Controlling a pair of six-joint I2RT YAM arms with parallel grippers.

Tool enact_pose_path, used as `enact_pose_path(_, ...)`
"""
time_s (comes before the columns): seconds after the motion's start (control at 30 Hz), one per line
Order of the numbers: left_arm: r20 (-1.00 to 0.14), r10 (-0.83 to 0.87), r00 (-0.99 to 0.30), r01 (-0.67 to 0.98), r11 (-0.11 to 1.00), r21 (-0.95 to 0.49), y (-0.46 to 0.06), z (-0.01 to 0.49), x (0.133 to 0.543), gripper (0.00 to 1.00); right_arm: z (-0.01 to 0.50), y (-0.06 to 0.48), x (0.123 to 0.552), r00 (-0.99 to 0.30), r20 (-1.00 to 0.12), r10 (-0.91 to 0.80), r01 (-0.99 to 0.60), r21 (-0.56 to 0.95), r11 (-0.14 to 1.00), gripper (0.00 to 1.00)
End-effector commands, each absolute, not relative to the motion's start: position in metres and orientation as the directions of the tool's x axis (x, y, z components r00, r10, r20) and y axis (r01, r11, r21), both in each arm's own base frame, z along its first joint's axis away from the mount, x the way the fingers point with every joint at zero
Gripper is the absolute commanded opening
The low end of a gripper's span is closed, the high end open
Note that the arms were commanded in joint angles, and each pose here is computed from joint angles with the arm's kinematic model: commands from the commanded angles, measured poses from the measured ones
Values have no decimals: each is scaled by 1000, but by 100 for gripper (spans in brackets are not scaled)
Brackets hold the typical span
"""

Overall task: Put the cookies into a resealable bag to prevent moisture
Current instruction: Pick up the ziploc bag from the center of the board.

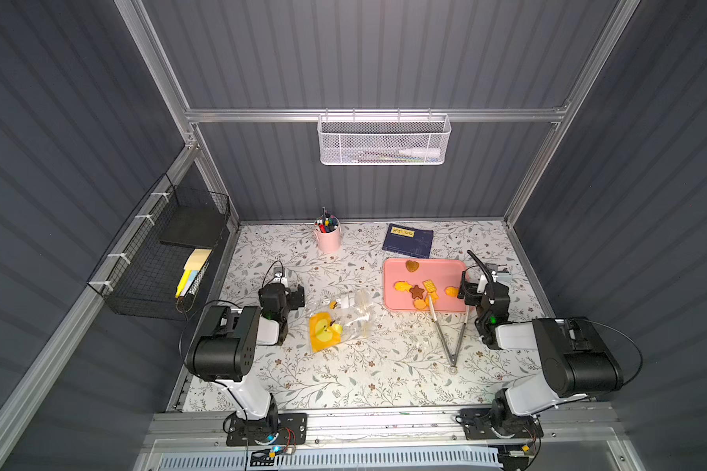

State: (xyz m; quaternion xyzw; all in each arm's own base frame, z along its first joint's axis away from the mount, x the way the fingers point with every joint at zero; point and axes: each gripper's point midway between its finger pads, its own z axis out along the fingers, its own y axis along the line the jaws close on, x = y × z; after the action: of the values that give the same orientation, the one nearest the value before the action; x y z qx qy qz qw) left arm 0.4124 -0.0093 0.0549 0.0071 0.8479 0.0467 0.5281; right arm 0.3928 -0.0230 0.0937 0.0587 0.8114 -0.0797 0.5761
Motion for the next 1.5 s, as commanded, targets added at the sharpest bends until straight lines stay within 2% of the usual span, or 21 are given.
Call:
enact_pose_path(0.0, -905, 50, -421, -41, 996, 74, -8, 61, 418, 99, 98, -24, 394, -313, -950, 12, 190, -51, 980, 99)
enact_pose_path(0.93, -905, 50, -422, -41, 996, 75, -8, 61, 418, 99, 99, -24, 394, -311, -950, 13, 189, -48, 981, 99)
enact_pose_path(1.03, -913, 49, -405, -64, 995, 82, -4, 69, 420, 99, 114, -22, 390, -292, -956, -1, 188, -58, 980, 99)
enact_pose_path(1.13, -865, 40, -500, -65, 994, 84, -5, 91, 425, 99, 148, -25, 381, -278, -961, -7, 220, -70, 973, 99)
enact_pose_path(1.27, -834, -28, -551, -35, 999, -10, -26, 135, 423, 99, 186, -20, 368, -261, -963, 67, 218, 9, 976, 99)
enact_pose_path(1.4, -737, 111, -667, 91, 994, 67, -92, 147, 397, 99, 193, -7, 352, -331, -937, 112, 205, 44, 978, 99)
enact_pose_path(1.47, -682, 106, -723, 118, 993, 29, -120, 144, 382, 99, 191, -3, 344, -369, -918, 141, 204, 68, 977, 99)
